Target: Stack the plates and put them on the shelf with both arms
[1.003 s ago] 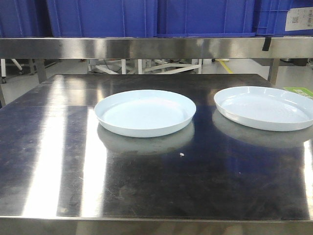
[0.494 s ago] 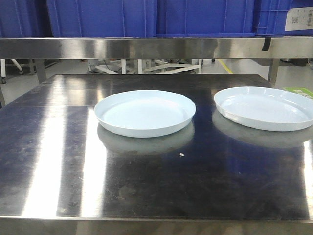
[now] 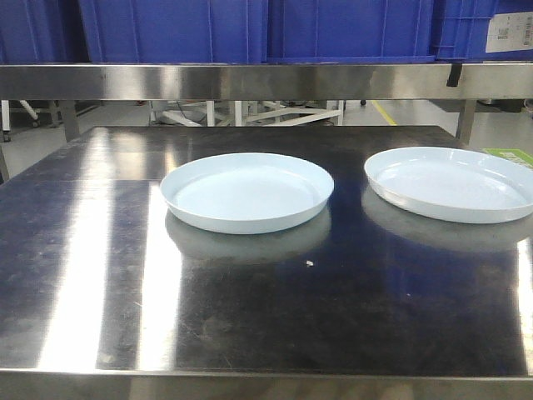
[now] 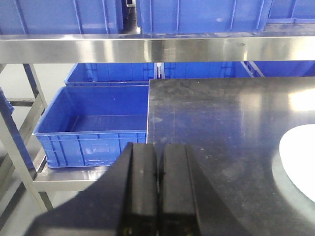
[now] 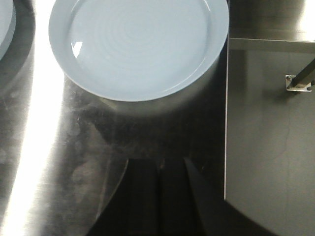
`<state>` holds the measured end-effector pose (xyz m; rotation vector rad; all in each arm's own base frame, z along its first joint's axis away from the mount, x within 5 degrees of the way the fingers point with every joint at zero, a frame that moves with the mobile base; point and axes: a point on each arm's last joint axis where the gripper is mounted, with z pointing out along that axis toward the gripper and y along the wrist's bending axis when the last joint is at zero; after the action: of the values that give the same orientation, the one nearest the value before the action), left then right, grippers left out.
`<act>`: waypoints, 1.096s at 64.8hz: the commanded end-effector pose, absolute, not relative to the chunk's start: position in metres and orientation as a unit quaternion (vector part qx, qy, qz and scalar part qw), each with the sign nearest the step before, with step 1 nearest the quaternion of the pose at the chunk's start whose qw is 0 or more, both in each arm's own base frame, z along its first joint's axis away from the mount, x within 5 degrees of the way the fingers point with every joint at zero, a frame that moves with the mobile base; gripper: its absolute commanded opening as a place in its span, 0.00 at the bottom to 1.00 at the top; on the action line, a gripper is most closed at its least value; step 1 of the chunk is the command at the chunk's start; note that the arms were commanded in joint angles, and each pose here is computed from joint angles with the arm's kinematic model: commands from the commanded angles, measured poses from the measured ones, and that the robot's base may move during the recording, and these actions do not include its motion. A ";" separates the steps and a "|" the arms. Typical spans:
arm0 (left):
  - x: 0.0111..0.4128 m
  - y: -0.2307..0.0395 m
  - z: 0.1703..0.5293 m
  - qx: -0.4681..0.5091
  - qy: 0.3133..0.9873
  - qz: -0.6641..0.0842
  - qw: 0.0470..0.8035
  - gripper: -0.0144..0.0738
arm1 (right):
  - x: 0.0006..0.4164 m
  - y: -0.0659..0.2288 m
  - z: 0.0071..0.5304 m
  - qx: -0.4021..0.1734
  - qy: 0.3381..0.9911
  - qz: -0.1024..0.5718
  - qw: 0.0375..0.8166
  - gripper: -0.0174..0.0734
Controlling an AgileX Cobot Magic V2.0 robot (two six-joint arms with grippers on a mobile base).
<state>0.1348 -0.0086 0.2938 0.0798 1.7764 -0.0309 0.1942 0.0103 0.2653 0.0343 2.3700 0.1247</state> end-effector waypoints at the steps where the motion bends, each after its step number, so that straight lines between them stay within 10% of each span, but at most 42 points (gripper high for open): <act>1: 0.136 -0.008 0.310 0.027 0.742 -0.015 0.669 0.26 | 0.213 0.010 0.286 0.014 0.917 0.048 0.396 0.25; 24: 0.136 -0.008 0.310 0.027 0.742 -0.015 0.669 0.26 | 0.289 0.016 0.303 0.008 0.962 0.071 0.263 0.27; 44: 0.136 -0.008 0.310 0.027 0.742 -0.015 0.669 0.26 | 0.358 0.002 0.305 0.035 0.969 0.085 0.231 0.56; 71: 0.136 -0.008 0.310 0.027 0.742 -0.015 0.669 0.26 | 0.409 -0.040 0.281 0.088 0.969 0.086 0.214 0.63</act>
<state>0.1347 -0.0086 0.2929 0.0801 1.7804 -0.0310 0.4060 -0.0337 0.2538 0.2337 2.7766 0.2346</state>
